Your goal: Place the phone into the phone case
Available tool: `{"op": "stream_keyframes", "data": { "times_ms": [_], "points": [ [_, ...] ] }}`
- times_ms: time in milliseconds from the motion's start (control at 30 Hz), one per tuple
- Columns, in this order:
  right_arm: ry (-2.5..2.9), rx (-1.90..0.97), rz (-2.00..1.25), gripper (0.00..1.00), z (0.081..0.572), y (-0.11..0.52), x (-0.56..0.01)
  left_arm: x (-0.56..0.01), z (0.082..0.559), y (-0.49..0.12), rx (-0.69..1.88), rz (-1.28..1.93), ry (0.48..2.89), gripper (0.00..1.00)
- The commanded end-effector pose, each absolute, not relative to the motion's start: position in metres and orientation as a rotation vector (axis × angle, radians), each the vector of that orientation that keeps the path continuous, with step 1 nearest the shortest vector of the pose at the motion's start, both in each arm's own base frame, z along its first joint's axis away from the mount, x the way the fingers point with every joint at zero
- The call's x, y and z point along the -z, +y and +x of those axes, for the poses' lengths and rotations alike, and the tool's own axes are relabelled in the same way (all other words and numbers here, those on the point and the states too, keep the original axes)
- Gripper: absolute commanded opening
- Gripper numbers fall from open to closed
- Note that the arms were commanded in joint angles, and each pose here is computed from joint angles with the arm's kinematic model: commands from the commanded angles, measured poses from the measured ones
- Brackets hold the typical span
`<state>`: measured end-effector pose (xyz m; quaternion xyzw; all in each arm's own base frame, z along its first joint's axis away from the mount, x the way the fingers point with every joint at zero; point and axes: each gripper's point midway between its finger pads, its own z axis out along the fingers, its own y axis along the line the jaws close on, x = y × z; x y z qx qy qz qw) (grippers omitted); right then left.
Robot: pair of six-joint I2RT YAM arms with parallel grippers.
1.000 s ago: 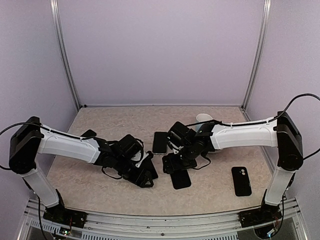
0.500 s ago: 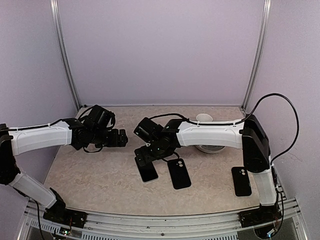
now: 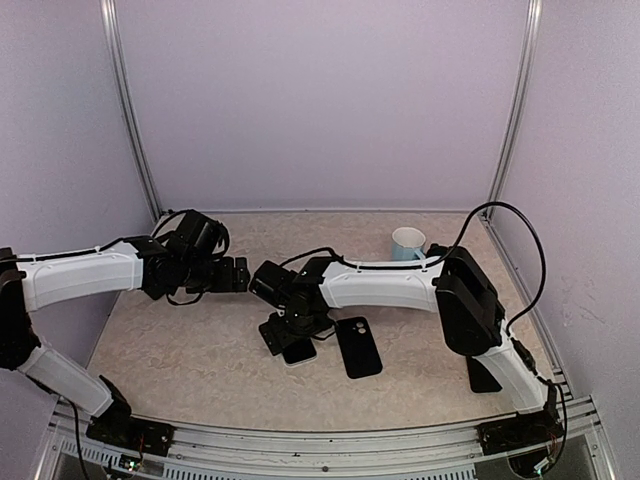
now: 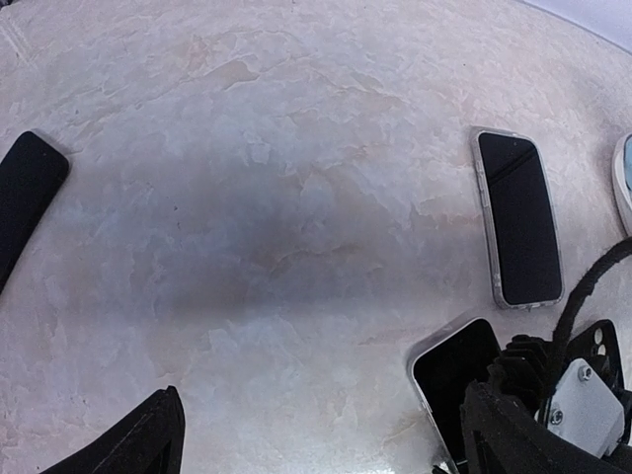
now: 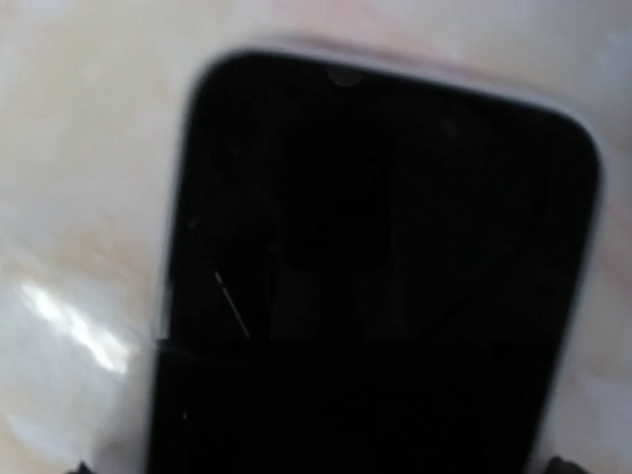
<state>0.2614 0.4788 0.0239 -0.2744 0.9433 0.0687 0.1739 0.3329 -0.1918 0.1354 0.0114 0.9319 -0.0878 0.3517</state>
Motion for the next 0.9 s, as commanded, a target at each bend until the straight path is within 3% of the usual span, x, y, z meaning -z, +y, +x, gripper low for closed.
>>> {"op": "stream_keyframes", "data": {
  "times_ms": [0,167,400,500,667,867],
  "points": [
    [2.709,-0.146,-0.847,0.98,0.262,0.482,-0.004,-0.127,0.333,-0.189,0.213,0.054,2.428,0.96],
    [2.733,-0.072,-0.863,0.91,0.263,0.477,0.007,-0.122,0.333,-0.186,0.188,0.056,2.444,0.96],
    [2.765,-0.085,-0.886,0.69,0.24,0.459,-0.011,-0.12,0.33,-0.18,0.169,0.057,2.441,0.96],
    [2.791,-0.109,-0.947,0.65,0.221,0.45,-0.023,-0.118,0.33,-0.181,0.173,0.064,2.447,0.96],
    [2.949,-0.15,-1.038,0.66,0.171,0.414,-0.028,-0.118,0.333,-0.184,0.189,0.071,2.448,0.96],
    [3.063,-0.091,-1.049,0.8,0.145,0.381,-0.017,-0.116,0.332,-0.184,0.195,0.078,2.454,0.96]
  ]
}}
